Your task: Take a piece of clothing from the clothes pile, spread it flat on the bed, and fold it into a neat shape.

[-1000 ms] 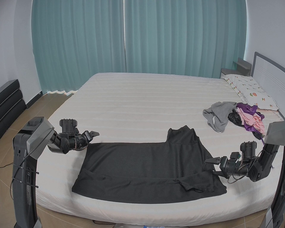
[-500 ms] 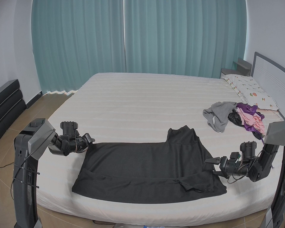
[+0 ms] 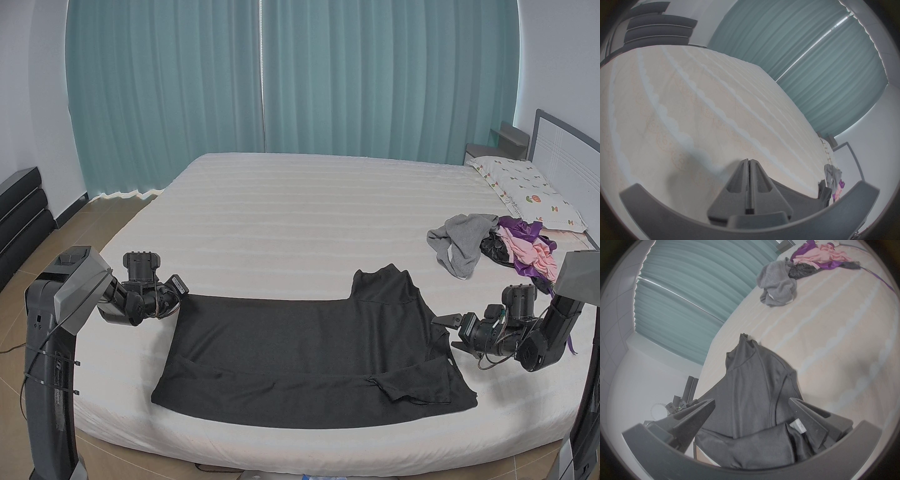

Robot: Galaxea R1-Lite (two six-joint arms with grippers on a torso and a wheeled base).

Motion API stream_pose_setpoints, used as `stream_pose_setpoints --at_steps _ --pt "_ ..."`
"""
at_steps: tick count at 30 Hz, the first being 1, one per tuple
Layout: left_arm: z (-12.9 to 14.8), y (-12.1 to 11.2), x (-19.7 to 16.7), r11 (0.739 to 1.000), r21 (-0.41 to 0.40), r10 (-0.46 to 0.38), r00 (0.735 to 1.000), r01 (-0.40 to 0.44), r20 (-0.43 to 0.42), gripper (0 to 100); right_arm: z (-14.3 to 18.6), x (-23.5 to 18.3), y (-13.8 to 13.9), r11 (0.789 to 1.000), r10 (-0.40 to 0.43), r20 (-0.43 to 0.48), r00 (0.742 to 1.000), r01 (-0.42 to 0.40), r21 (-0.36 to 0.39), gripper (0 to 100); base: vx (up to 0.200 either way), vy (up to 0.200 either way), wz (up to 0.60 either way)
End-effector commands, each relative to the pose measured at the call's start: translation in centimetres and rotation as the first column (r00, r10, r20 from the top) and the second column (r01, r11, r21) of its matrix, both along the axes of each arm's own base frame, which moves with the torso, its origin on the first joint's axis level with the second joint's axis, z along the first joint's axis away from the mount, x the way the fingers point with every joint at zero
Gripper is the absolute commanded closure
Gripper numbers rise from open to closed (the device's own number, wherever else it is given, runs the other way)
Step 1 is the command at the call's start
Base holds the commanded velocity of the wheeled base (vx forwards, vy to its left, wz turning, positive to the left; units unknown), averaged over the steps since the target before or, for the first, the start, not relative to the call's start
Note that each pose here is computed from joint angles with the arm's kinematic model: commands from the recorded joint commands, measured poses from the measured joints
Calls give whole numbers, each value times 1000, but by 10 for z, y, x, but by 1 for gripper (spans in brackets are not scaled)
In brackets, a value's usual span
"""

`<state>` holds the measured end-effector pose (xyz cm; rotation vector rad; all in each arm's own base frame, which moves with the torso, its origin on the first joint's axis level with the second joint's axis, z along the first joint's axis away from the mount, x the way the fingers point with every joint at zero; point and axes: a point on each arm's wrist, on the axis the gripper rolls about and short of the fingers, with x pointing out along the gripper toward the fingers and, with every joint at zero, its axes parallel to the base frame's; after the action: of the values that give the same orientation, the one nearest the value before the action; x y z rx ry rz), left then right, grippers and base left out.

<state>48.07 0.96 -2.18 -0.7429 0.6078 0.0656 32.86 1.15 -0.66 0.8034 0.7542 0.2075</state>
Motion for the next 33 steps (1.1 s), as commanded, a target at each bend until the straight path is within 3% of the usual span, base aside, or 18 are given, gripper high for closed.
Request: stream_pose_setpoints --at_steps 1,12,16,27,33 --pt "16 2 0 999 -37 35 999 -34 23 100 8 23 7 1000 -10 38 999 11 -26 0 0 0 0" --pt "25 1 -6 994 -91 64 998 -62 16 100 20 83 30 998 1 54 999 2 -64 0 0 0 0" --pt "24 1 -9 994 -92 62 998 -61 8 100 2 106 42 988 -15 57 998 24 -155 0 0 0 0" --pt "22 2 -10 994 -93 64 997 -60 39 100 -4 113 56 987 10 56 998 -1 -160 0 0 0 0" --pt "23 2 -10 994 -93 65 997 -61 43 100 -23 118 59 985 4 27 1000 0 -173 0 0 0 0"
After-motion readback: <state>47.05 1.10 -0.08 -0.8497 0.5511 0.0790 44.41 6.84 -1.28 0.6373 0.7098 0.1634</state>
